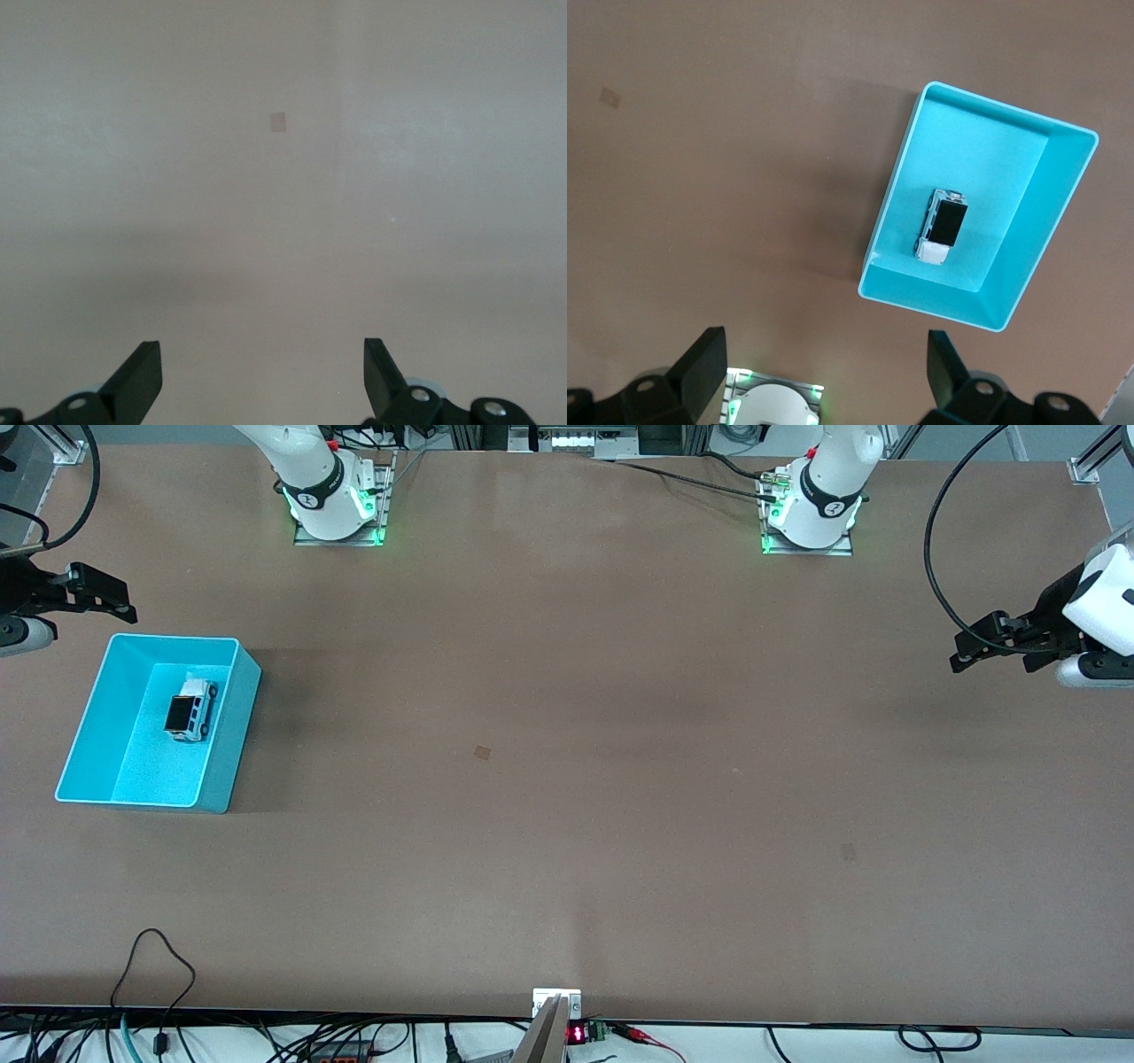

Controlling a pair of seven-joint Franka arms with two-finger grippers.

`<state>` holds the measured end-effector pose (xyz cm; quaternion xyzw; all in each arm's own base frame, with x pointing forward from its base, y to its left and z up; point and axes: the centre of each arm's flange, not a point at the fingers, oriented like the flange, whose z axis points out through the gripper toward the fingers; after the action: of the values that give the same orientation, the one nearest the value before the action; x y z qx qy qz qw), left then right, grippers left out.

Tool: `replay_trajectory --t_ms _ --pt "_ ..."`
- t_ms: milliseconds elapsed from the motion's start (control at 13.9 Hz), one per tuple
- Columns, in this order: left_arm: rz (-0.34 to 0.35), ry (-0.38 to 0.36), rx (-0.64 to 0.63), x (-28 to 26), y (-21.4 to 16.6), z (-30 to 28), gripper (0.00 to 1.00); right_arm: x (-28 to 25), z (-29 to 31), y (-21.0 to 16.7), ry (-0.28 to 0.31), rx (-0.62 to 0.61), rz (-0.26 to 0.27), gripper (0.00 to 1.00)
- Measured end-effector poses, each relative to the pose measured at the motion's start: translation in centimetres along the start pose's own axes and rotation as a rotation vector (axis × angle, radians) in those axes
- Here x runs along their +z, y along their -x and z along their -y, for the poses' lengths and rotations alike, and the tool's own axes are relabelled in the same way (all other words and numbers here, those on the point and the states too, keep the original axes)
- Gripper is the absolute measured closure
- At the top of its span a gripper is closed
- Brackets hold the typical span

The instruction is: Wind and store white jeep toy

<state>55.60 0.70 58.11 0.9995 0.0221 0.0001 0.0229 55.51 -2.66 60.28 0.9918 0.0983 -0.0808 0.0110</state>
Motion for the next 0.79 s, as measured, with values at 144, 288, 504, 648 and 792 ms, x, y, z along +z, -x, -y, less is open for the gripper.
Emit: replay_trajectory --t_ms 144,288,504,648,792 --pt "0.000 0.000 0.000 0.00 0.00 0.02 0.00 -0.01 0.65 -0.17 0.002 0.065 0.000 0.00" --pt "0.000 0.000 -0.001 0.00 0.00 0.04 0.00 -0.05 0.87 -0.32 0.003 0.086 -0.006 0.00" --pt "0.000 0.000 -0.001 0.00 0.00 0.05 0.00 -0.20 0.83 -0.49 0.006 0.095 -0.023 0.00" --pt "0.000 0.000 -0.001 0.00 0.00 0.05 0.00 -0.26 0.82 -0.55 0.007 0.096 -0.028 0.00" --pt "0.000 0.000 -0.001 0.00 0.00 0.06 0.00 -0.28 0.81 -0.58 0.007 0.096 -0.031 0.00"
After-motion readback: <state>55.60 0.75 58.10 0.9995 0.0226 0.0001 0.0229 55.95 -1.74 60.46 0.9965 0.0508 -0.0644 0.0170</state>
